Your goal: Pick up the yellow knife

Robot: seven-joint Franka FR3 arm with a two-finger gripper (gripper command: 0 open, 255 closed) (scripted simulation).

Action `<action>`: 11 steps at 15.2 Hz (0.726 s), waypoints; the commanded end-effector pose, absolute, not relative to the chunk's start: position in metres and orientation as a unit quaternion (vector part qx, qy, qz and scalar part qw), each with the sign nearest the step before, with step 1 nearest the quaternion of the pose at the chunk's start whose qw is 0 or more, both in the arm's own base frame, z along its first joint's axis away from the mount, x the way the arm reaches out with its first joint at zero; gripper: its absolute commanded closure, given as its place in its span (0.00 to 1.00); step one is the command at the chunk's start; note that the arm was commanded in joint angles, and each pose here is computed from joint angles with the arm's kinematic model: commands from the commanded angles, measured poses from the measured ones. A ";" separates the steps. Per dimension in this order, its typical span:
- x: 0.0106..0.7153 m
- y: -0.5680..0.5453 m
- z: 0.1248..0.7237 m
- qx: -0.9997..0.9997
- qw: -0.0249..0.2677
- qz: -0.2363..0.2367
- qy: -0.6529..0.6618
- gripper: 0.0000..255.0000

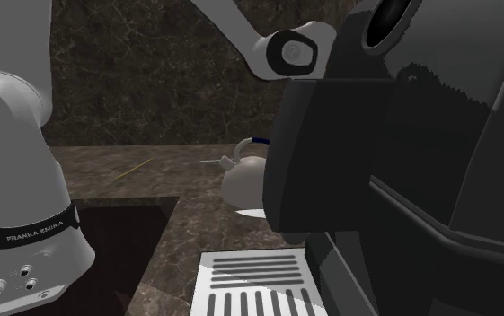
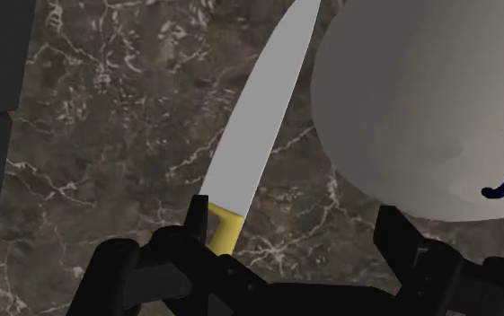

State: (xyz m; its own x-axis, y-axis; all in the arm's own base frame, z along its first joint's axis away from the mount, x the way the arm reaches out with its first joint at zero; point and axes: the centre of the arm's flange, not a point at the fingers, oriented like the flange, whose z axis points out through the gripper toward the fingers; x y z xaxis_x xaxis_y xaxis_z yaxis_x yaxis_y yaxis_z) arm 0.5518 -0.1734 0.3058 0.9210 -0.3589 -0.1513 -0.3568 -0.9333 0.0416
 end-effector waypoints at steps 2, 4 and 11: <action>0.572 -0.198 0.278 0.976 0.009 -0.084 -0.203 0.00; 0.585 -0.214 0.260 0.972 0.010 -0.088 -0.216 0.00; 0.595 -0.228 0.218 0.970 0.011 -0.091 -0.227 0.00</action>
State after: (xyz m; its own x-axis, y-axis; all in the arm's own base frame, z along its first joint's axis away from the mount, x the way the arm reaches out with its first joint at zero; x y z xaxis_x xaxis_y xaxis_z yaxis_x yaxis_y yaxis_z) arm 0.5950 -0.2279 0.2235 0.8807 -0.4418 -0.1711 -0.4376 -0.8969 0.0634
